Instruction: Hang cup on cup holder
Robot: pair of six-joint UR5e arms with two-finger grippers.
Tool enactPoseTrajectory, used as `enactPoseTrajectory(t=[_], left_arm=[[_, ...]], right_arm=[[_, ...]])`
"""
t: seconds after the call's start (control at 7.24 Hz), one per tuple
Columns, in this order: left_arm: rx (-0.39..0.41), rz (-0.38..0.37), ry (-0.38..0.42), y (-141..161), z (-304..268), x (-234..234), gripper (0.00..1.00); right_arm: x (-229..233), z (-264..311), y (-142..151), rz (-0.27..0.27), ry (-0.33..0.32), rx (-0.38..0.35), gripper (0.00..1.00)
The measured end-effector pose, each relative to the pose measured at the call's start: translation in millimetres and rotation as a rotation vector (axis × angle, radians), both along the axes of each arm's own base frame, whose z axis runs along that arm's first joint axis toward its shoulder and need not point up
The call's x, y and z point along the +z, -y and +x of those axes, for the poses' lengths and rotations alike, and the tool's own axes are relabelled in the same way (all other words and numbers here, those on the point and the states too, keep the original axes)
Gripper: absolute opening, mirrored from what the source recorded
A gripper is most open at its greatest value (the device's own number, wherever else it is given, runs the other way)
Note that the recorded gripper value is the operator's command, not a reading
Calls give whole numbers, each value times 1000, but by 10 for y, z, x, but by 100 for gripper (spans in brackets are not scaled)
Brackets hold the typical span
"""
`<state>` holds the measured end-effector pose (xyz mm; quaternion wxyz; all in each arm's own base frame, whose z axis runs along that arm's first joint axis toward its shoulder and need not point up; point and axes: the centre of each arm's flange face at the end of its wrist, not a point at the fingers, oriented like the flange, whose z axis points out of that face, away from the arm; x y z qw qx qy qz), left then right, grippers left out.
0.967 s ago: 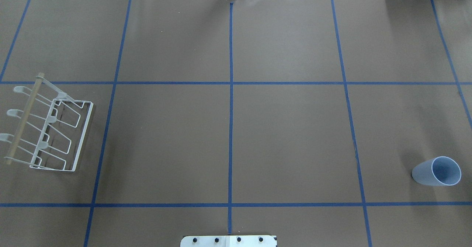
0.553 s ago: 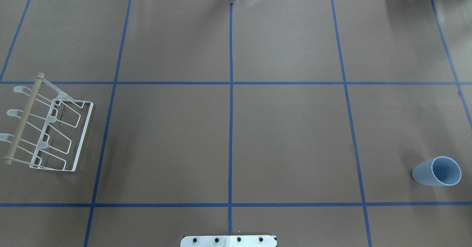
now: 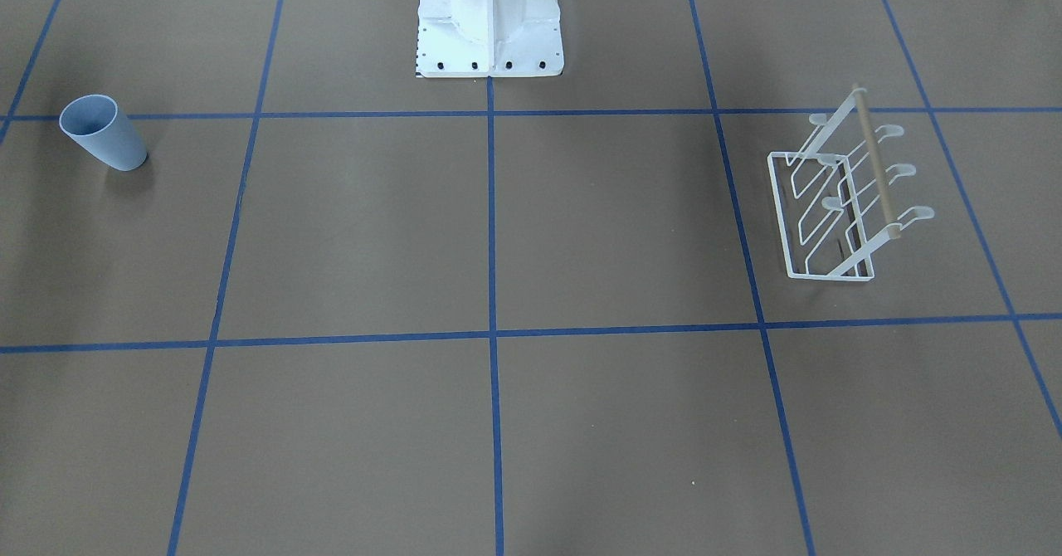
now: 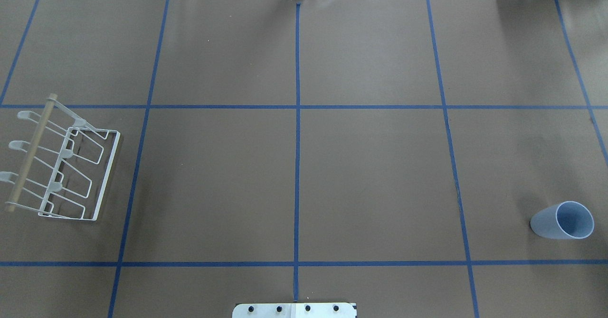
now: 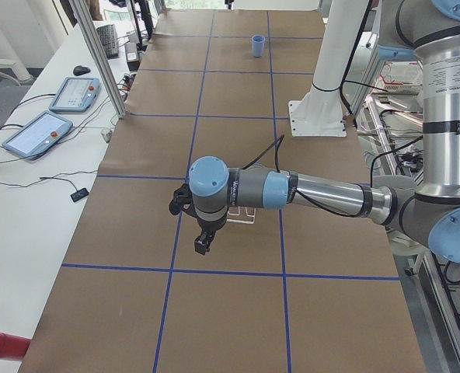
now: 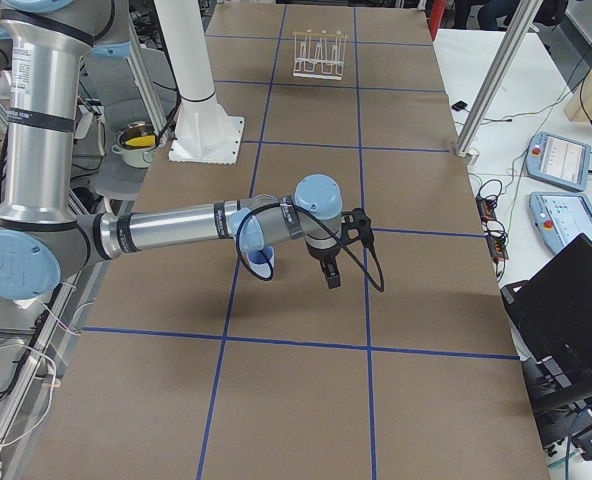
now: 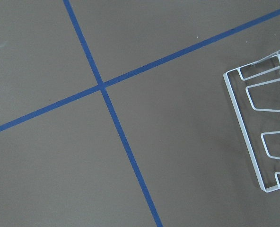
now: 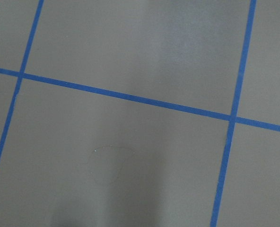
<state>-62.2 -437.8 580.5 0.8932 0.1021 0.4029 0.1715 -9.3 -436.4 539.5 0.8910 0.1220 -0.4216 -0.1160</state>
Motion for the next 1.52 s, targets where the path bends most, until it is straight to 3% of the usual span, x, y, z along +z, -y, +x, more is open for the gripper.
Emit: enactPoseTrajectory(t=[0.55, 1.11, 1.24, 1.38, 1.52], left_arm=[[0, 3, -4, 2, 3, -5, 99], [1, 20, -4, -4, 3, -21, 99], [1, 22, -4, -6, 3, -30, 99], [1, 25, -4, -7, 2, -41, 99], [1, 26, -4, -7, 1, -46, 99]], right_arm=[[-188, -861, -792, -27, -81, -39, 100], [71, -1340, -1221, -37, -164, -60, 77], [150, -1378, -1245, -35, -171, -63, 60], [253, -1399, -1262, -24, -165, -66, 18], [331, -1414, -1278, -14, -156, -71, 0]])
